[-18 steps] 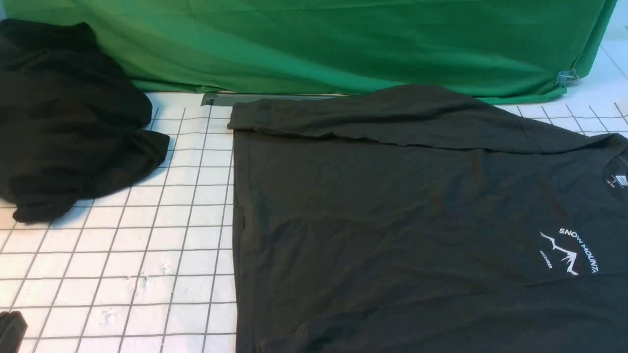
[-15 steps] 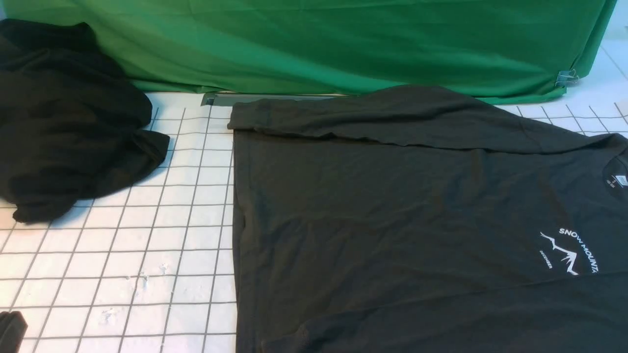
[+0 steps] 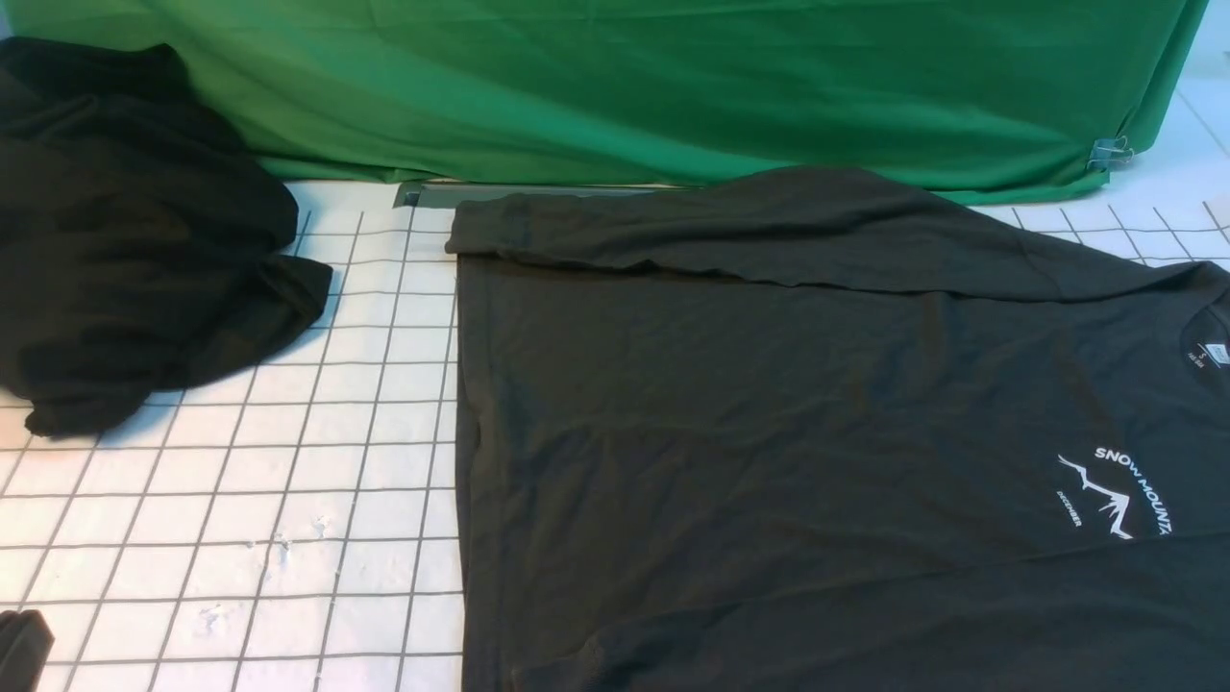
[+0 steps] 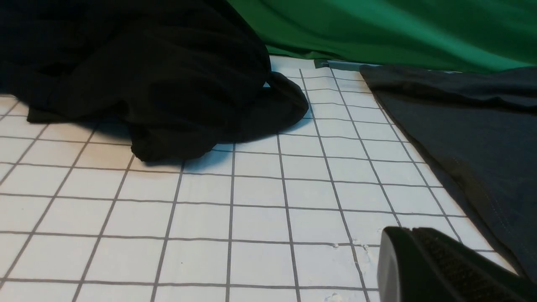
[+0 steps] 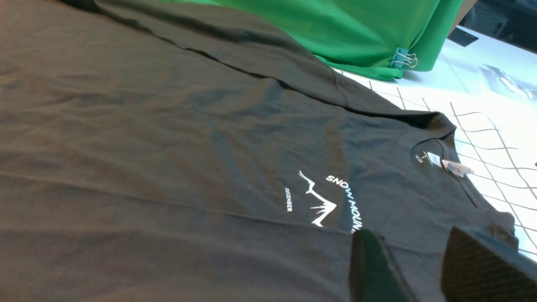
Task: Fold a long-sleeved shirt over a white checkered tablecloth.
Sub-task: 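Grasp the left edge of the dark T-shirt lying flat on the table, then fold the left side of the black T-shirt inward over its body, then grab the top left corner of the dark shirt with the left gripper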
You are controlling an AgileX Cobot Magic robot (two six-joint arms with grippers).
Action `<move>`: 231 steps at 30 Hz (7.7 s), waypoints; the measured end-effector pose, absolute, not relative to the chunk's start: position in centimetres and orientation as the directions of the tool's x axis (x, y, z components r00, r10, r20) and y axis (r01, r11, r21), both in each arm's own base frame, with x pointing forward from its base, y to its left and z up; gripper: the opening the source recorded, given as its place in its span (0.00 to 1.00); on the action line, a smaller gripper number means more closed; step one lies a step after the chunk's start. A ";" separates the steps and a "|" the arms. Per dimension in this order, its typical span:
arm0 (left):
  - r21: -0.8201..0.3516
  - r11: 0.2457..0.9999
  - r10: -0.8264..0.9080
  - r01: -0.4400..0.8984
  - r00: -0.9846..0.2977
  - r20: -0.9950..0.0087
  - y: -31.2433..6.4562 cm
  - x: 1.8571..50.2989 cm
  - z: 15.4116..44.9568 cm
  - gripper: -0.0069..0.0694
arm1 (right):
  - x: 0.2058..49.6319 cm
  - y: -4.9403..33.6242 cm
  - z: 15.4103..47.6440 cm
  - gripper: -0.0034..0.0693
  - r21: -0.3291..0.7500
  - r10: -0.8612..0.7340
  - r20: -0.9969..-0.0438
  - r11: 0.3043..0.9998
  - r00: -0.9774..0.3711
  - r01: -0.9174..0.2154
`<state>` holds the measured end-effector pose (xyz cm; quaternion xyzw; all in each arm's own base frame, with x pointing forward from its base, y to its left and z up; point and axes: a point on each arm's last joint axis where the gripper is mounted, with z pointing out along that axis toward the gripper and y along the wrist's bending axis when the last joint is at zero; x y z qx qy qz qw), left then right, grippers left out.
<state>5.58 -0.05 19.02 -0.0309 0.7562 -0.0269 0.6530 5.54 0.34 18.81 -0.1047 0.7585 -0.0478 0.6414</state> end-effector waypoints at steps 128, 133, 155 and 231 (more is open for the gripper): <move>-0.356 0.911 0.171 0.210 -0.976 -0.138 -16.0 24.9 17.2 0.47 | 12.9 2.2 30.6 0.24 0.052 -0.190 -0.554 0.964 -0.811 -0.261; -0.357 0.912 0.162 0.203 -0.977 -0.140 -16.1 25.0 17.0 0.47 | 12.9 2.2 30.7 0.26 0.051 -0.188 -0.560 0.964 -0.807 -0.260; -0.357 0.909 0.196 0.217 -0.976 -0.096 -16.4 25.4 16.3 0.13 | 13.2 2.2 30.8 0.32 0.041 -0.183 -0.588 0.966 -0.788 -0.256; -0.799 0.413 -0.810 -0.437 -0.577 -0.103 -5.8 53.7 13.3 0.41 | 13.9 2.1 31.3 0.38 0.077 -0.087 -0.657 0.980 -0.749 -0.182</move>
